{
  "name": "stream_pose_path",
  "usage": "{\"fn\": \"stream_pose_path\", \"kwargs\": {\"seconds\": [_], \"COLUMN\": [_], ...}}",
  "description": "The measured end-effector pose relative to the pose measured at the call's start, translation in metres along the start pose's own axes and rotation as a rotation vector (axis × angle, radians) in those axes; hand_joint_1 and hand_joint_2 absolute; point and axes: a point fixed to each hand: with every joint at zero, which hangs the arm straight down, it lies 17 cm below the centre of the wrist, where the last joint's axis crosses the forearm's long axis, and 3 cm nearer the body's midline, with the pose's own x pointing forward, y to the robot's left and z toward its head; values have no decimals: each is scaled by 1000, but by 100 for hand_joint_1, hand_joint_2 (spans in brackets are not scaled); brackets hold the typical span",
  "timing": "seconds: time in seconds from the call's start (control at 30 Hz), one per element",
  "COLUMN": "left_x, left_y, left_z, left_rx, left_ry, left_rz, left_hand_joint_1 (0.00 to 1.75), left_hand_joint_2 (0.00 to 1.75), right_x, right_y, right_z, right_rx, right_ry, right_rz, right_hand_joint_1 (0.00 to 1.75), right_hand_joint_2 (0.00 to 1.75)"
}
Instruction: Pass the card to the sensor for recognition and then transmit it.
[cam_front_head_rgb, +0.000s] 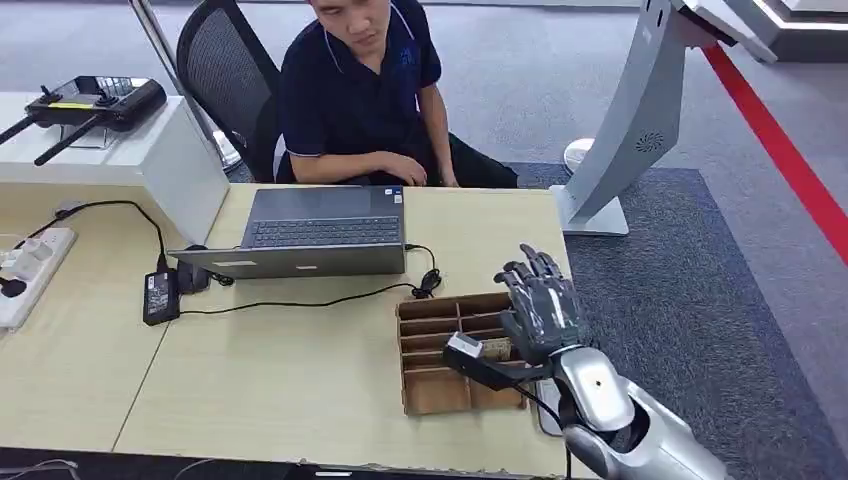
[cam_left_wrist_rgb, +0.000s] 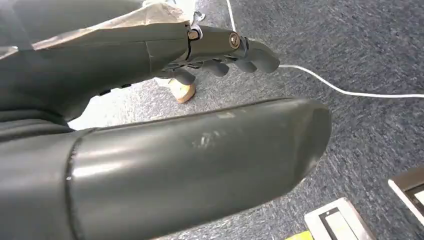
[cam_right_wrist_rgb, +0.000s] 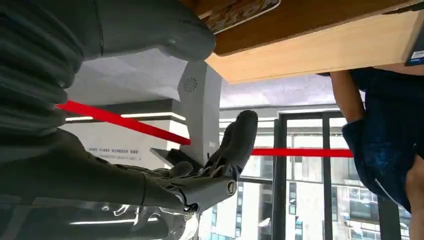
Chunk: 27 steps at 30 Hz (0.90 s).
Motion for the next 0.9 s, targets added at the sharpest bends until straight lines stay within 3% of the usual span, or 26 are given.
{"fn": "stream_pose_path", "kwargs": {"seconds": [0.13,0.2,0.37,0.43,0.47,0.57,0.9], "left_x": [0,0,0,0,0,0,-1], "left_y": [0,0,0,0,0,0,0], "left_z": [0,0,0,0,0,0,0], "left_rx": [0,0,1,1,1,1,1], "left_ry": [1,1,1,1,1,1,2], "left_rz": [1,1,1,1,1,1,2], "left_hand_joint_1": [0,0,0,0,0,0,0], "left_hand_joint_2": [0,0,0,0,0,0,0], "right_x": [0,1,1,1,0,0,1], "right_y": [1,3,5,6,6,7,7], "right_z": [0,1,3,4,4,4,5], "right_rx": [7,13,21,24,25,26,27], "right_ry": [-1,-3,-5,-5,-4,-2,-3], "right_rz": [0,2,2,3,3,2,0], "right_hand_joint_1": [61,70,52,59,49,58,59], "right_hand_joint_2": [175,175,175,175,175,175,175]}}
